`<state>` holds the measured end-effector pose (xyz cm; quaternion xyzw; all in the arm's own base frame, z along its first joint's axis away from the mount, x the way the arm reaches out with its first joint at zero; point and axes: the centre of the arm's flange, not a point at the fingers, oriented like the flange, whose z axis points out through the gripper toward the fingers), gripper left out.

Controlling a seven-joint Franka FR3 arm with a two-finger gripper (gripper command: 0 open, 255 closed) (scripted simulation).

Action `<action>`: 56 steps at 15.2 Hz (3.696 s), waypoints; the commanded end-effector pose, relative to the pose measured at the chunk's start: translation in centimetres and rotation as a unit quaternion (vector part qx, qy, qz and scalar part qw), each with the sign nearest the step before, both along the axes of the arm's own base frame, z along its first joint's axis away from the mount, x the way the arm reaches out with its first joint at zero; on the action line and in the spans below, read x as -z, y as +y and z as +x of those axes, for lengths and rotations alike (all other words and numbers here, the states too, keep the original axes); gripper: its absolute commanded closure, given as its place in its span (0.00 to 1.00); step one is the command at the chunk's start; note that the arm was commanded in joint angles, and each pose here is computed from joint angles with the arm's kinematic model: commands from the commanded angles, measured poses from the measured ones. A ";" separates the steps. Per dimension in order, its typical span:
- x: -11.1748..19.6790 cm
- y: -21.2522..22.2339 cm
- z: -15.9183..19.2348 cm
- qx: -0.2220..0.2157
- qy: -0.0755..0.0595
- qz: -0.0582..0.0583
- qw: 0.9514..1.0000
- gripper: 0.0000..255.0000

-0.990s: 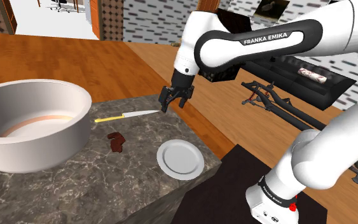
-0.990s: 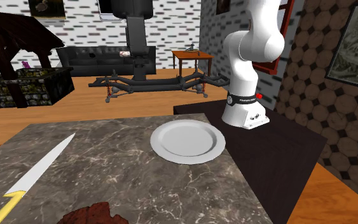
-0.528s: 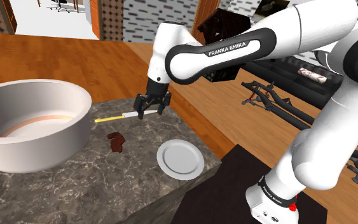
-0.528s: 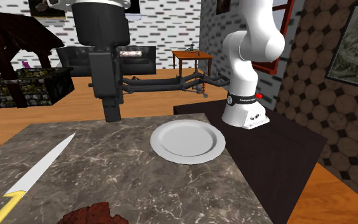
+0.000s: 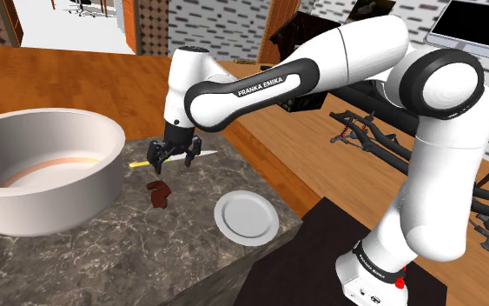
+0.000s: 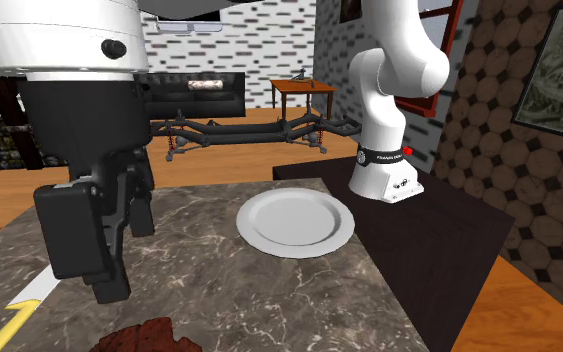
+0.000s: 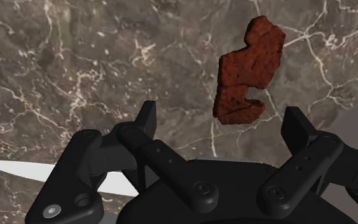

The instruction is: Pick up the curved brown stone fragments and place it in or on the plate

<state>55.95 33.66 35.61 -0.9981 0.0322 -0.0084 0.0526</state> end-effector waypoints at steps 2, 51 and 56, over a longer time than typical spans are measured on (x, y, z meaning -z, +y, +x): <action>2.1 2.7 2.2 0.003 0.000 0.002 1.000 0.00; 4.7 7.9 1.9 -0.070 0.028 -0.062 0.995 0.00; 7.3 7.9 1.7 -0.070 0.028 -0.062 0.995 0.00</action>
